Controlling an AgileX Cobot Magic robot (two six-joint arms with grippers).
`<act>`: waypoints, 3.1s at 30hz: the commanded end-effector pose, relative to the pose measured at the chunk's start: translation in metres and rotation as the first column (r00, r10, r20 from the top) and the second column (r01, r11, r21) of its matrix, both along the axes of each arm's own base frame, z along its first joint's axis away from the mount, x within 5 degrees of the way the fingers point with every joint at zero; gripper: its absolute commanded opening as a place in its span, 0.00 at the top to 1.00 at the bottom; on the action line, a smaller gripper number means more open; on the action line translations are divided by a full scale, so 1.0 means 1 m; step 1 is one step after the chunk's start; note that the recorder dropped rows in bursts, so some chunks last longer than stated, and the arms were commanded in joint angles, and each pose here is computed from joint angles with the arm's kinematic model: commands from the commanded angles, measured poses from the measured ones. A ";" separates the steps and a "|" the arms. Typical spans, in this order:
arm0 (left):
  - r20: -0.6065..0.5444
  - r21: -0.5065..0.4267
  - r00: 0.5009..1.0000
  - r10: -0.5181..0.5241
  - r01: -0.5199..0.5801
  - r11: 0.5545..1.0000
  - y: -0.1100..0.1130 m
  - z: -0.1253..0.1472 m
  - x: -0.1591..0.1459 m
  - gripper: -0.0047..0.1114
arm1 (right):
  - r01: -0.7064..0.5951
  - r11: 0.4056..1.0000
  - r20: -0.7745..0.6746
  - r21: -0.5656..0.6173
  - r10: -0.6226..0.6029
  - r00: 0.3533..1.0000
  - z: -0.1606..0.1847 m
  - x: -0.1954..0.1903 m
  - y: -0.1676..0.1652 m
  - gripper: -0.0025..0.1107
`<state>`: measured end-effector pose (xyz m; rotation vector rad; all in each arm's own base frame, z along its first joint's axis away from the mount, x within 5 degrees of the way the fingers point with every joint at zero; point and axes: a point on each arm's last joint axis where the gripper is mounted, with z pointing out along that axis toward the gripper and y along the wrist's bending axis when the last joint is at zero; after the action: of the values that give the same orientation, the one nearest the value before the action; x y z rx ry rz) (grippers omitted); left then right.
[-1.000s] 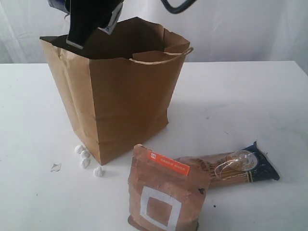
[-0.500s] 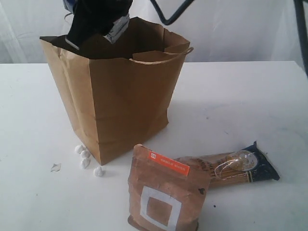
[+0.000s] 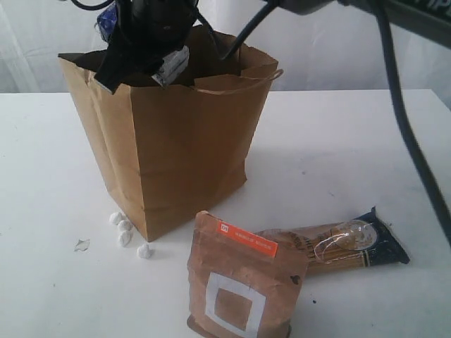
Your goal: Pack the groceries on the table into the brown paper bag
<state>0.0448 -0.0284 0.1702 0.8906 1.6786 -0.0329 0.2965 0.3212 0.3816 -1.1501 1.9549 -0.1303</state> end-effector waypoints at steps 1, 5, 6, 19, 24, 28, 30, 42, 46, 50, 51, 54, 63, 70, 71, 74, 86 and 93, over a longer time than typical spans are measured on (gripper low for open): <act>-0.005 -0.008 1.000 -0.003 0.003 1.000 0.000 -0.001 0.000 0.96 | 0.004 0.999 -0.003 0.037 -0.004 1.000 0.004 0.001 0.000 0.98; -0.005 -0.008 1.000 -0.003 0.003 1.000 0.000 -0.001 0.000 0.96 | -0.001 0.999 -0.019 0.053 0.002 1.000 0.004 -0.001 0.001 0.98; -0.005 -0.008 1.000 -0.003 0.003 1.000 0.000 -0.001 0.000 0.96 | 0.000 0.998 -0.022 0.057 0.001 1.000 0.004 0.000 0.001 0.98; -0.005 -0.008 1.000 -0.003 0.003 1.000 0.000 -0.001 0.000 0.96 | -0.009 0.995 -0.033 0.098 0.012 0.999 0.004 0.001 0.002 0.85; -0.005 -0.008 1.000 -0.003 0.003 1.000 0.000 -0.001 0.000 0.96 | -0.013 0.994 -0.038 0.107 0.017 0.999 0.004 0.001 0.003 0.64; -0.005 -0.008 1.000 -0.003 0.003 1.000 0.000 -0.001 0.000 0.96 | -0.014 0.994 -0.041 0.111 0.019 0.999 0.004 0.000 0.003 0.51; -0.005 -0.008 1.000 -0.003 0.003 1.000 0.000 -0.001 0.000 0.96 | -0.014 0.994 -0.041 0.111 0.019 0.999 0.004 0.000 0.003 0.48; -0.005 -0.008 1.000 -0.003 0.003 1.000 0.000 -0.001 0.000 0.96 | -0.018 0.993 -0.030 0.115 0.022 0.999 0.005 0.001 0.004 0.47; -0.005 -0.008 1.000 -0.003 0.003 1.000 0.000 -0.001 0.000 0.96 | -0.020 0.993 -0.027 0.118 0.023 0.999 0.005 0.001 0.004 0.47; -0.005 -0.008 1.000 -0.003 0.003 1.000 0.000 -0.001 0.000 0.96 | -0.024 0.992 -0.019 0.127 0.027 0.999 0.007 0.001 0.004 0.47; -0.005 -0.008 1.000 -0.003 0.003 1.000 0.000 -0.001 0.000 0.96 | -0.026 0.991 -0.013 0.133 0.028 1.000 0.009 0.000 0.003 0.47; -0.005 -0.008 1.000 -0.003 0.003 1.000 0.000 -0.001 0.000 0.96 | -0.031 0.987 0.006 0.158 0.031 1.000 0.017 -0.002 0.001 0.47; -0.005 -0.008 1.000 -0.003 0.003 1.000 0.000 -0.001 0.000 0.96 | -0.024 0.985 0.012 0.171 0.022 1.000 0.030 -0.008 -0.007 0.47; -0.005 -0.008 1.000 -0.003 0.003 1.000 0.000 -0.001 0.000 0.96 | 0.007 0.985 -0.010 0.171 -0.005 1.000 0.040 -0.016 -0.018 0.47; -0.005 -0.008 1.000 -0.003 0.003 1.000 0.000 -0.001 0.000 0.96 | 0.010 0.985 -0.013 0.171 -0.008 1.000 0.041 -0.017 -0.019 0.47; -0.005 -0.008 1.000 -0.003 0.003 1.000 0.000 -0.001 0.000 0.96 | 0.011 0.985 -0.020 0.171 -0.007 1.000 0.048 -0.025 -0.023 0.47; -0.005 -0.008 1.000 -0.003 0.003 1.000 0.000 -0.001 0.000 0.96 | -0.013 0.965 -0.021 0.260 0.019 1.000 0.080 -0.073 -0.041 0.69; -0.005 -0.008 1.000 -0.003 0.003 1.000 0.000 -0.001 0.000 0.96 | 0.036 0.943 -0.032 0.331 -0.027 0.999 0.068 -0.093 -0.068 0.86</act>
<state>0.0448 -0.0284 0.1702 0.8906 1.6786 -0.0329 0.2114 0.2657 0.4510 -0.9663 1.9308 0.1741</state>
